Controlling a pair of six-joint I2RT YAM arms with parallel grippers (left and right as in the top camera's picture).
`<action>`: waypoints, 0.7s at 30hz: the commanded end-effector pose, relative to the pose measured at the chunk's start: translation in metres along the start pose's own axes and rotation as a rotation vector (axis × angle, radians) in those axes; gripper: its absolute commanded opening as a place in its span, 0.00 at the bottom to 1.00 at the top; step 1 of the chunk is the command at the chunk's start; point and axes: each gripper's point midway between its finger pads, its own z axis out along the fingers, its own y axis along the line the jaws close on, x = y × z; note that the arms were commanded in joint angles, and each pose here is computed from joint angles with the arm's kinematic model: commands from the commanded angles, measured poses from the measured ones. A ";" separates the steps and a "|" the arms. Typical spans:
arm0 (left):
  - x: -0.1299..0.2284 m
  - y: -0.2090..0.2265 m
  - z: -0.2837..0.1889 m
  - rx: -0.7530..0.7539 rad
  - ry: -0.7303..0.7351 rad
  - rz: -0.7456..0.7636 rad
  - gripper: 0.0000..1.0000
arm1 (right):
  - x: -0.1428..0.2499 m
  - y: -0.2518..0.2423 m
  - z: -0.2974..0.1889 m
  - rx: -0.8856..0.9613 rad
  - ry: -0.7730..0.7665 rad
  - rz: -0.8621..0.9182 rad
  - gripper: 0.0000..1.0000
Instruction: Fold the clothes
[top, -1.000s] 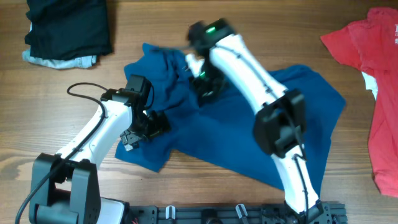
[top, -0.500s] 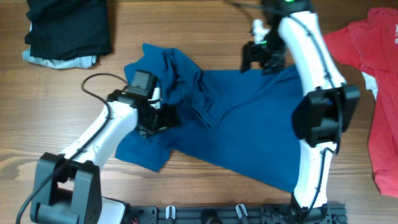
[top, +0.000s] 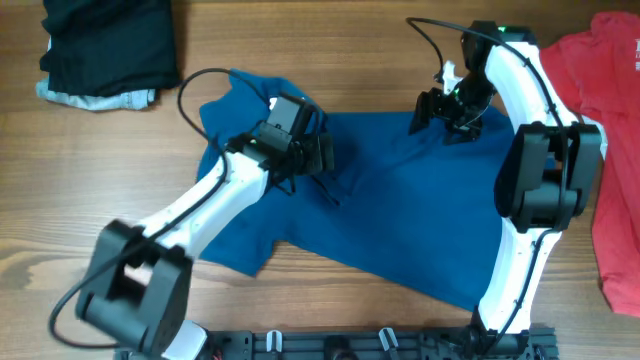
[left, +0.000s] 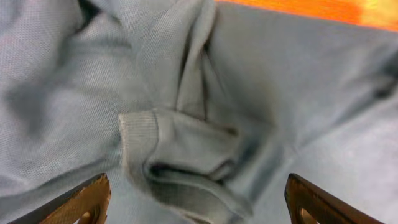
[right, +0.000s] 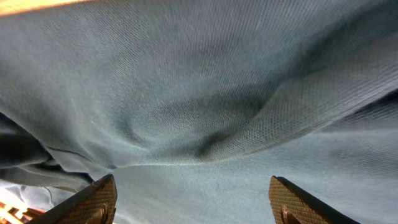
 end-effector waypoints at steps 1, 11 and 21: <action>-0.003 0.008 0.024 -0.026 0.004 0.005 0.87 | 0.004 0.008 -0.003 -0.032 -0.003 -0.002 0.77; -0.014 0.038 0.027 -0.082 -0.004 -0.054 0.09 | 0.006 0.007 -0.001 -0.031 0.005 0.000 0.78; -0.010 0.116 0.005 -0.278 0.051 -0.201 0.04 | 0.006 0.007 0.000 -0.031 0.003 -0.002 0.78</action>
